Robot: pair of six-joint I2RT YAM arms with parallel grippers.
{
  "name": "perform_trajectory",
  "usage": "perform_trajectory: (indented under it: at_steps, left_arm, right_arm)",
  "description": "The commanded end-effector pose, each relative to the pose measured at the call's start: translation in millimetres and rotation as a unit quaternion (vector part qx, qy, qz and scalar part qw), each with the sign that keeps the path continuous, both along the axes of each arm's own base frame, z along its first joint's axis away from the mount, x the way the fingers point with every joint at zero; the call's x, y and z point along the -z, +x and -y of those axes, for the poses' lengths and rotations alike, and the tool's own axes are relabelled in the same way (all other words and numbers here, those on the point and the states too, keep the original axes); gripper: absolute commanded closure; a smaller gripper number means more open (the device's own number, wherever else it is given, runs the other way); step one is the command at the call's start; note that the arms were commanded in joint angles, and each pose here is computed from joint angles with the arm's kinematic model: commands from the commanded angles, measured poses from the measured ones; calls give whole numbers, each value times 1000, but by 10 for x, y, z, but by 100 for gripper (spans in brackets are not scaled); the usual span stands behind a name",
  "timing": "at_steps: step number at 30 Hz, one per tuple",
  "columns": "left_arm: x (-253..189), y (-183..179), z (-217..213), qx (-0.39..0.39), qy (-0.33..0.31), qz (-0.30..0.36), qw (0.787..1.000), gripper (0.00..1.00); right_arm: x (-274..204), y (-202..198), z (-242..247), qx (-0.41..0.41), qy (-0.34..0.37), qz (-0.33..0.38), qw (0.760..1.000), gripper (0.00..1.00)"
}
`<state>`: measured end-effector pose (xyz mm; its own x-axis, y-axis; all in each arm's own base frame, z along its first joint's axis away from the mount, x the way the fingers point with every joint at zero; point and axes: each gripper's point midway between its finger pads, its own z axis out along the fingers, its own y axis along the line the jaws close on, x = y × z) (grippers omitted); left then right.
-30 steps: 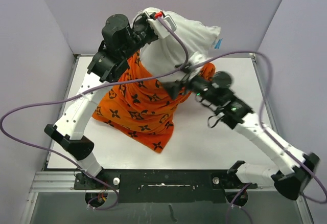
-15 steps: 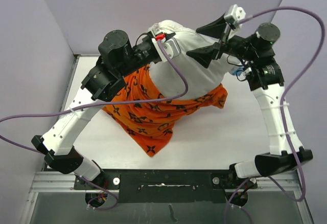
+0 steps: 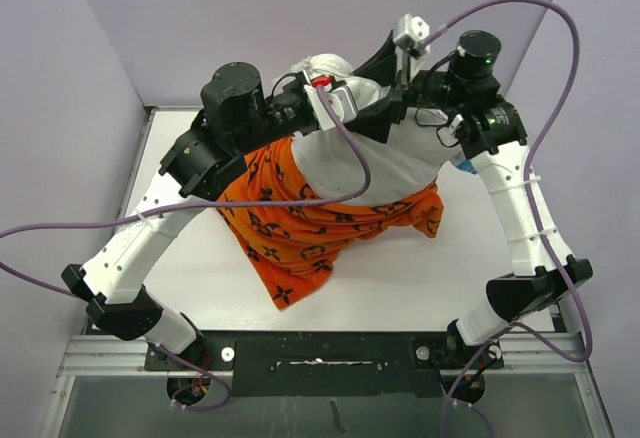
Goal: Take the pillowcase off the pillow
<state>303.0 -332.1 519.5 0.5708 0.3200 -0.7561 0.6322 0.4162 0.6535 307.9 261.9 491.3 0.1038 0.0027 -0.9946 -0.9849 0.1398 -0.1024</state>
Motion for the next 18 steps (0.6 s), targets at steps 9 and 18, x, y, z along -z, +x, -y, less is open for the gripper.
perform_trajectory:
  at_steps: [9,18]
  left_arm:
    - [-412,-222,-84,3,-35,52,998,100]
    - [29,273,-312,-87,25,-30,995,77]
  right_arm:
    - [895,414,-247,140,-82,-81,984,18]
    - [1658,1113,300,300,-83,-168,935,100]
